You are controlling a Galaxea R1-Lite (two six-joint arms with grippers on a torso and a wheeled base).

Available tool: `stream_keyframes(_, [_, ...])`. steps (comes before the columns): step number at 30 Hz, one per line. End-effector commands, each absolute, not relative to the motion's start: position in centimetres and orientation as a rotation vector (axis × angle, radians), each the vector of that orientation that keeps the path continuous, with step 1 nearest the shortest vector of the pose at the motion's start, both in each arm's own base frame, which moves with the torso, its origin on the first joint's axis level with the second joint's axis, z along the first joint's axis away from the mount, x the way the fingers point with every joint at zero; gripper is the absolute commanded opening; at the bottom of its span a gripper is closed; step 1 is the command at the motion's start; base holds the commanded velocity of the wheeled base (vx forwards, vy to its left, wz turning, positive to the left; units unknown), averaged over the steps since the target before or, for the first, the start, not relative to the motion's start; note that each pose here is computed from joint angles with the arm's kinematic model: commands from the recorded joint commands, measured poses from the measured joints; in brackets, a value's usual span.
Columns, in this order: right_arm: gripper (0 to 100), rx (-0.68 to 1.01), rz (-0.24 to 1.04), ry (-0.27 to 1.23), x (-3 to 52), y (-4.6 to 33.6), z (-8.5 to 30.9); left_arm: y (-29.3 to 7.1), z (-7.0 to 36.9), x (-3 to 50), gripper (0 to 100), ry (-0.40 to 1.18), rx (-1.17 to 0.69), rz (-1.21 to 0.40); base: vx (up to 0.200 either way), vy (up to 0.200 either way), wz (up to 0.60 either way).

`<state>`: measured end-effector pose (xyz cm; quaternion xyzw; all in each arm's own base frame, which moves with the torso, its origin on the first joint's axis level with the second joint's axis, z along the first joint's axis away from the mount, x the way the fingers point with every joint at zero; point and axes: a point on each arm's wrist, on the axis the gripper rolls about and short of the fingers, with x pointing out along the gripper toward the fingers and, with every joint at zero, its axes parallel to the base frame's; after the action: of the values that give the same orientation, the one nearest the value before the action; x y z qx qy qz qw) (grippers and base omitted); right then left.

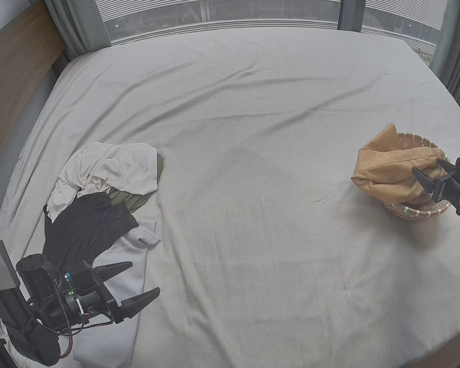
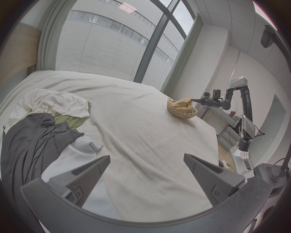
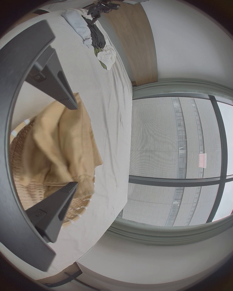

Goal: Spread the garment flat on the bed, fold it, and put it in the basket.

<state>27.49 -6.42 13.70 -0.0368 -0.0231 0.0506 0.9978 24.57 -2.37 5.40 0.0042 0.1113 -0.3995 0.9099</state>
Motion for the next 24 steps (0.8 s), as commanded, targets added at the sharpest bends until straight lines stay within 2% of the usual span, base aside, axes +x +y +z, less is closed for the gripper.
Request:
stream_keyframes(1, [100,-0.094,0.101,-0.11,26.8,-6.3,15.6,-2.4,5.4,24.6,100,0.229,0.008,-0.824,0.0,0.0,0.0])
stream_keyframes(8, [100,-0.095,0.162,-0.132,26.5,-4.6,16.0,-2.5,5.4,24.6,100,0.229,0.008,-0.827,0.0,0.0,0.0])
stream_keyframes(15, [100,-0.038,0.407,-0.066,25.3,1.6,14.1,-2.7,5.4,24.5,100,0.229,0.009,-0.838,0.0,0.0,0.0])
stream_keyframes(24, [100,-0.028,0.612,-0.004,22.3,6.1,12.3,-2.9,6.0,24.3,100,0.209,0.011,-0.844,0.0,0.0,0.0])
